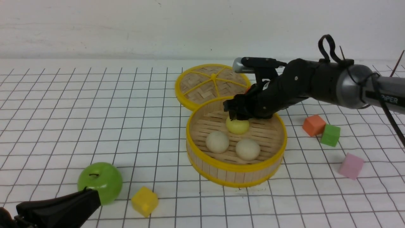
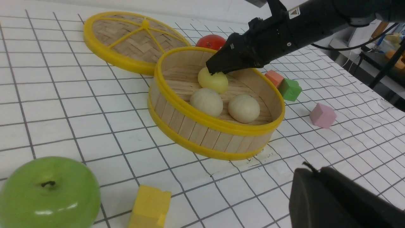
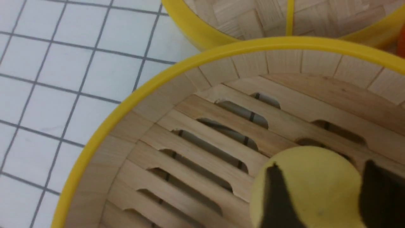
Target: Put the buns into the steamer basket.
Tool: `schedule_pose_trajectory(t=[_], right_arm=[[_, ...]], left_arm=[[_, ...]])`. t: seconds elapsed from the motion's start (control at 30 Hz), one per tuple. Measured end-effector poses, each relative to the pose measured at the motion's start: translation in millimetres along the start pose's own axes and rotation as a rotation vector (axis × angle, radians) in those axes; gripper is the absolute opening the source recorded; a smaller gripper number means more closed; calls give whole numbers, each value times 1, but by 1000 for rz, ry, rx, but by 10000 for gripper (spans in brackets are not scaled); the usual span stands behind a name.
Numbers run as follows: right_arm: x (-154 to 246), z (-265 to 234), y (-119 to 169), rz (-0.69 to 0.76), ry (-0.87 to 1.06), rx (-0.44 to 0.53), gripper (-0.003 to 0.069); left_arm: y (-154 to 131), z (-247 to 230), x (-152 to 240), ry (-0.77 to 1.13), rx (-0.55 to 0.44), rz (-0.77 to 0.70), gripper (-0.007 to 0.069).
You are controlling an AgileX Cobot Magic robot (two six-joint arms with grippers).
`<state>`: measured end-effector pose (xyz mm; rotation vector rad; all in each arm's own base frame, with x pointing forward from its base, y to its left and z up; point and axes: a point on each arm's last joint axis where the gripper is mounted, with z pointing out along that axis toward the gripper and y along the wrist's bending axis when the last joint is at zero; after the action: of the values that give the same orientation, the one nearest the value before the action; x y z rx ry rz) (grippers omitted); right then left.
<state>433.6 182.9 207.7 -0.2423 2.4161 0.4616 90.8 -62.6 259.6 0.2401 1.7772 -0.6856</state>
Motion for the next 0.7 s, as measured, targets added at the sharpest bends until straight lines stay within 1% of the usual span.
schedule_pose_trajectory(t=[0.07,0.1,0.13,0.2,0.23,0.27,0.3,0.33,0.37,0.43,0.47,0.5,0.53,0.57,0.6,0.63,0.7], right_arm=[[-5,-19,6,-11,21,-15,486],[-7,-24,7,-15,17,-18,489],[-10,-47,14,-34,45,-31,502],[-14,-89,22,-56,90,-38,480],[-13,-93,23,-61,96,-38,480],[-10,-122,27,-60,129,-33,435],[-4,-135,28,-55,152,-28,397],[-4,-141,29,-53,148,-28,388],[7,-159,28,-42,177,-13,324],[26,-175,25,-30,215,4,232],[37,-188,24,-18,216,12,160],[39,-187,23,-17,225,14,150],[57,-201,21,-8,233,19,57],[66,-208,20,-8,238,20,18],[66,-210,21,-9,231,18,18],[79,-218,19,-8,245,21,-11],[94,-231,18,-10,264,20,-20]], left_arm=[[0,0,0,0,0,0,29],[0,0,0,0,0,0,29],[0,0,0,0,0,0,32],[0,0,0,0,0,0,36],[0,0,0,0,0,0,36],[0,0,0,0,0,0,36],[0,0,0,0,0,0,36],[0,0,0,0,0,0,38],[0,0,0,0,0,0,38],[0,0,0,0,0,0,38],[0,0,0,0,0,0,39],[0,0,0,0,0,0,39],[0,0,0,0,0,0,39],[0,0,0,0,0,0,41],[0,0,0,0,0,0,41],[0,0,0,0,0,0,43],[0,0,0,0,0,0,46]])
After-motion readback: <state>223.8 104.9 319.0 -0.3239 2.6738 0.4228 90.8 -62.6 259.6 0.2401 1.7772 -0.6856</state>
